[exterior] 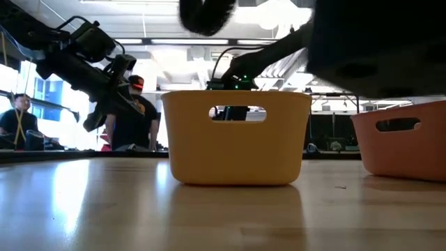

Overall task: Sort batteries
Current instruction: Put the black battery into the orange bin

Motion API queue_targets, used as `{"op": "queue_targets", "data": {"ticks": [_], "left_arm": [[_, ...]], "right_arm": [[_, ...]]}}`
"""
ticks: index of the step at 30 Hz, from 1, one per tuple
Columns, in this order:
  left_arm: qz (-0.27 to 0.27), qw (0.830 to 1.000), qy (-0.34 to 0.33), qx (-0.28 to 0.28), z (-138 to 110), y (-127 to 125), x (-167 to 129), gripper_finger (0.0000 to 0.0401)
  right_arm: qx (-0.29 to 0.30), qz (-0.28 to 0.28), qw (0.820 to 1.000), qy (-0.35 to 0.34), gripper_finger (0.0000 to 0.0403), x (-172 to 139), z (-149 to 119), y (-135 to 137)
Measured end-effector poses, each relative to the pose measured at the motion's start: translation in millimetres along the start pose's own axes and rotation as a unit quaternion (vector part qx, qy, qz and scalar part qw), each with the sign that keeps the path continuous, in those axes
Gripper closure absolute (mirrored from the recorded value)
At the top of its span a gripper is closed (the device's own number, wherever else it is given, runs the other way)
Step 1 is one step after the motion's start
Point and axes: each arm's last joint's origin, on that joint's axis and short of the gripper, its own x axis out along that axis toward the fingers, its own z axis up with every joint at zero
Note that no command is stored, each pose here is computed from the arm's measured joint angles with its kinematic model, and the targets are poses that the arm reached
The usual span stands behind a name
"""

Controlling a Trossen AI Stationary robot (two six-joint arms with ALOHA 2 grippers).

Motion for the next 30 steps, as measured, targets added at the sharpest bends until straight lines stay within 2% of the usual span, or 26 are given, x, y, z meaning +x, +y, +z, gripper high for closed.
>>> {"op": "queue_targets", "data": {"ticks": [3, 9, 15, 25, 28, 30], "left_arm": [[-0.003, 1.0, 0.004, 0.005, -0.2, -0.2, 0.0, 0.0401], [-0.008, 1.0, 0.008, 0.009, -0.5, -0.5, 0.0, 0.0401], [-0.008, 1.0, 0.008, 0.014, -0.4, -0.4, 0.0, 0.0401], [-0.008, 1.0, 0.008, 0.013, -0.4, -0.5, 0.0, 0.0401], [-0.012, 1.0, 0.013, 0.009, -0.6, -0.7, 0.0, 0.0401], [-0.013, 1.0, 0.014, 0.008, -0.8, -0.7, 0.0, 0.0401]], "right_arm": [[-0.014, 0.029, 0.999, 0.01, 0.0321, 3.6, 1.9, -1.0], [-0.003, 0.028, 1.0, 0.008, 0.0342, 3.3, 5.5, -7.3], [-0.039, 0.026, 0.999, 0.015, 0.0395, -0.4, 4.8, -9.2], [-0.065, -0.019, 0.993, 0.093, 0.0402, -1.1, 2.6, -45.9], [-0.075, -0.044, 0.992, 0.095, 0.0402, -15.8, 2.4, -53.5], [-0.08, -0.044, 0.994, 0.06, 0.0402, -33.1, 7.3, -54.7]]}}
